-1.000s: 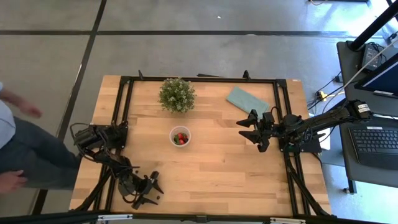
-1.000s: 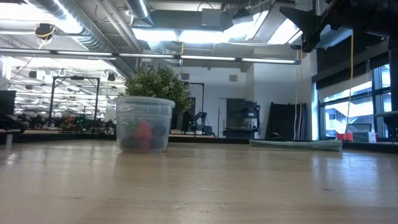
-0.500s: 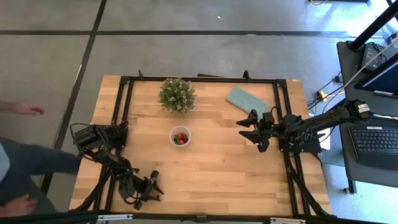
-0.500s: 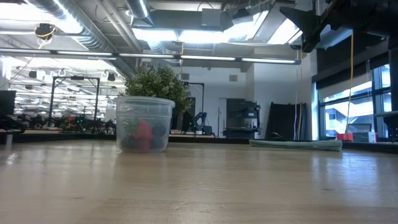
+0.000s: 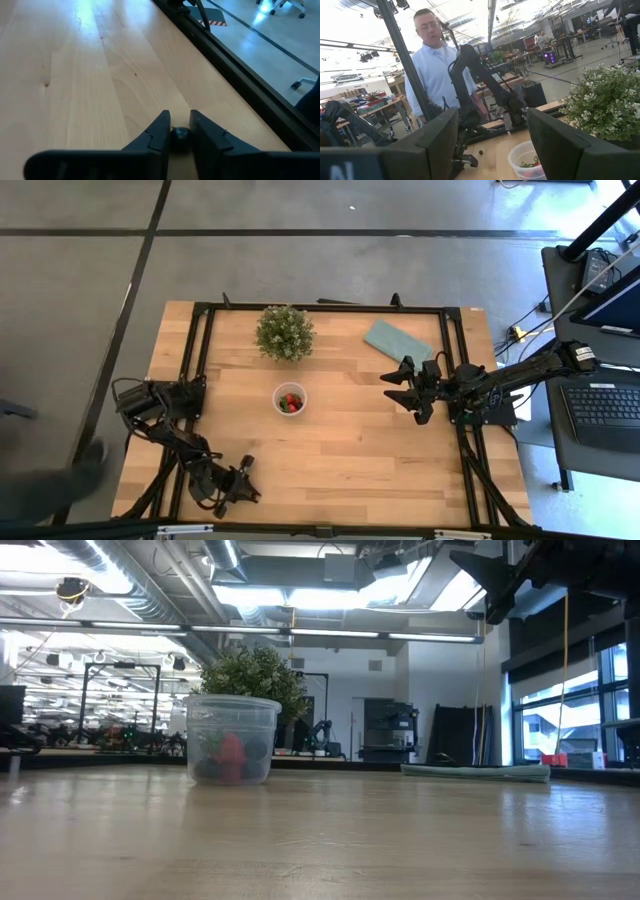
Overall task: Pick and placing Produce into tupperware
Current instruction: Put the blueberry into the transparent container
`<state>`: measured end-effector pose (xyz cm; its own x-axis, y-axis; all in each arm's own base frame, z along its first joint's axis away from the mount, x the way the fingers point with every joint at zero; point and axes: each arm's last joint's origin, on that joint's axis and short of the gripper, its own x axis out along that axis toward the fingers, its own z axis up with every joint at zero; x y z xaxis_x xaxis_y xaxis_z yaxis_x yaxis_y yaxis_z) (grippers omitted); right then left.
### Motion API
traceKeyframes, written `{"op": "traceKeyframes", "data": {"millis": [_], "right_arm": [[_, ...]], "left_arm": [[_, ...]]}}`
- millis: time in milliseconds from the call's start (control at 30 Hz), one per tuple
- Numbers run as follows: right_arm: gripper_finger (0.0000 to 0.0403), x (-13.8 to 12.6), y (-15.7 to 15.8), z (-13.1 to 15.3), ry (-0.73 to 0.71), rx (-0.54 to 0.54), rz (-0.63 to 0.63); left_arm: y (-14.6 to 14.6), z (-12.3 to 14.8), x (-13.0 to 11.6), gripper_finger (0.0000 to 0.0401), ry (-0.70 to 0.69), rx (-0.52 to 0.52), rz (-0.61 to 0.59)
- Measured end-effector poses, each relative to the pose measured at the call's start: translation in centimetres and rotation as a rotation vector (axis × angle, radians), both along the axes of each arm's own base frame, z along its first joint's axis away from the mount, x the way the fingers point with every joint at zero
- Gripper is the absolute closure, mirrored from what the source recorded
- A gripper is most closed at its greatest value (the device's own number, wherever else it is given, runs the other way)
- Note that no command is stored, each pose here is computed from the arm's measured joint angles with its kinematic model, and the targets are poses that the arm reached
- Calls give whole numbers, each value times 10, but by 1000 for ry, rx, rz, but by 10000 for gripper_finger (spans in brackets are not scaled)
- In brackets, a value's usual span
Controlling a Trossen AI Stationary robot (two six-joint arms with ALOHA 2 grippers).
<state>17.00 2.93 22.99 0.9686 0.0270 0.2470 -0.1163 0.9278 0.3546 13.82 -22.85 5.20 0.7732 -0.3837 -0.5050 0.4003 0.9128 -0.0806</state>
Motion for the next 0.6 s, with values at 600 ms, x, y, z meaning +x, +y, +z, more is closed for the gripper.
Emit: {"op": "traceKeyframes", "data": {"millis": [600], "right_arm": [[164, 0, 0, 0, 0, 4, 1]], "left_arm": [[3, 14, 7, 359, -30, -50, 39]]}}
